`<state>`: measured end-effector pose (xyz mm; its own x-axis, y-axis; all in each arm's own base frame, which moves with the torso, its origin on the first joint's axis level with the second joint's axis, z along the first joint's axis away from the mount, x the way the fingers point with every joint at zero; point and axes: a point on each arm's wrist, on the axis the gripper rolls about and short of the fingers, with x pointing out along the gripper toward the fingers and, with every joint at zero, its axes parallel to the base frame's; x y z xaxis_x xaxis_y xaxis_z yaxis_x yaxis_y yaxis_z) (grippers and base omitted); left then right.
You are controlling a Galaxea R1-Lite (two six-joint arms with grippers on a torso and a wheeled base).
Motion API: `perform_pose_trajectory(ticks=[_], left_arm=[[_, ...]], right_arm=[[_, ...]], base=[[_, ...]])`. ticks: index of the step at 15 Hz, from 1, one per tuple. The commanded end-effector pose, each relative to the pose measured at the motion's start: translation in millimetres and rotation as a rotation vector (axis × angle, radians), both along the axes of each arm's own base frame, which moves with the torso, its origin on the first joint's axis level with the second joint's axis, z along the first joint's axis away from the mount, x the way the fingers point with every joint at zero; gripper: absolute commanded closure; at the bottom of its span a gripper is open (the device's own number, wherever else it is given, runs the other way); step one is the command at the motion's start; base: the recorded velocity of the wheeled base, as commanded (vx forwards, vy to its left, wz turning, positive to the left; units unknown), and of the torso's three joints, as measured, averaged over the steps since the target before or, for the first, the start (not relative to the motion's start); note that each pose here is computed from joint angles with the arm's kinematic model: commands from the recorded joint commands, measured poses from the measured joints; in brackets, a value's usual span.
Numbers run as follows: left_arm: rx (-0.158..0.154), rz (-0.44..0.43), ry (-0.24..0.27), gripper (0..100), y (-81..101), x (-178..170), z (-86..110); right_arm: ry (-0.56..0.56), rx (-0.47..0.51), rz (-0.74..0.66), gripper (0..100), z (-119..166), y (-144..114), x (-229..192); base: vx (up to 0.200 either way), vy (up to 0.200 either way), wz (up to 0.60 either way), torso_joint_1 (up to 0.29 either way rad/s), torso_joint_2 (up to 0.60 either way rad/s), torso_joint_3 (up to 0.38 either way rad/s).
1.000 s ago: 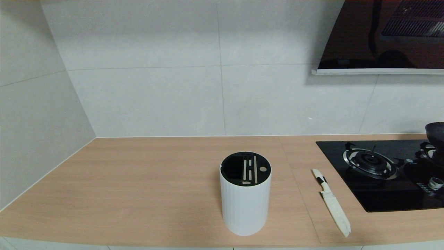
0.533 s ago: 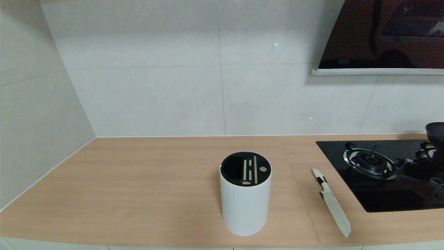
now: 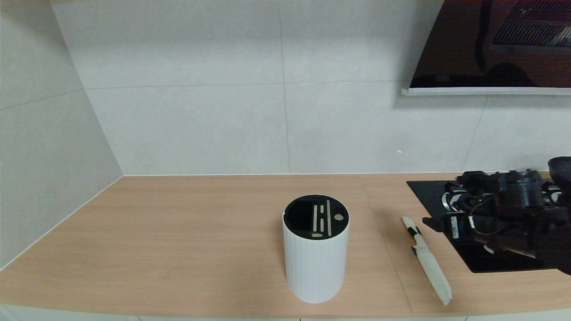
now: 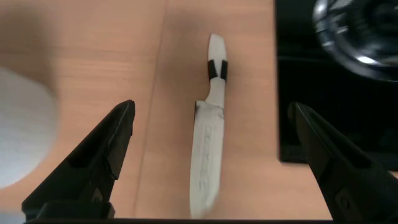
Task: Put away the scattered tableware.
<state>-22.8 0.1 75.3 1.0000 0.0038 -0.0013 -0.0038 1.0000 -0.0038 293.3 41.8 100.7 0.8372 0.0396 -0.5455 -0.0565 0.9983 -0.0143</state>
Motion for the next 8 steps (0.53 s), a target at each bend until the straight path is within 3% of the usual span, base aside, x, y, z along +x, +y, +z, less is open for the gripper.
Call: perform_pose_trajectory(ticks=[1,3,8], left_arm=[[-0.001,0.001,0.0,0,0.0,0,0.0],[-0.001,0.001,0.0,0,0.0,0,0.0],[-0.001,0.001,0.0,0,0.0,0,0.0]], right_arm=[[0.121,-0.05,-0.02,0,-79,11,32],[0.151,-0.059,-0.023,0,-105,12,37],[0.153,-0.062,-0.031,0,-123,12,42]], base=[[0.0,0.0,0.0,0.0,0.0,0.0],[0.0,0.0,0.0,0.0,0.0,0.0],[0.0,0.0,0.0,0.0,0.0,0.0]])
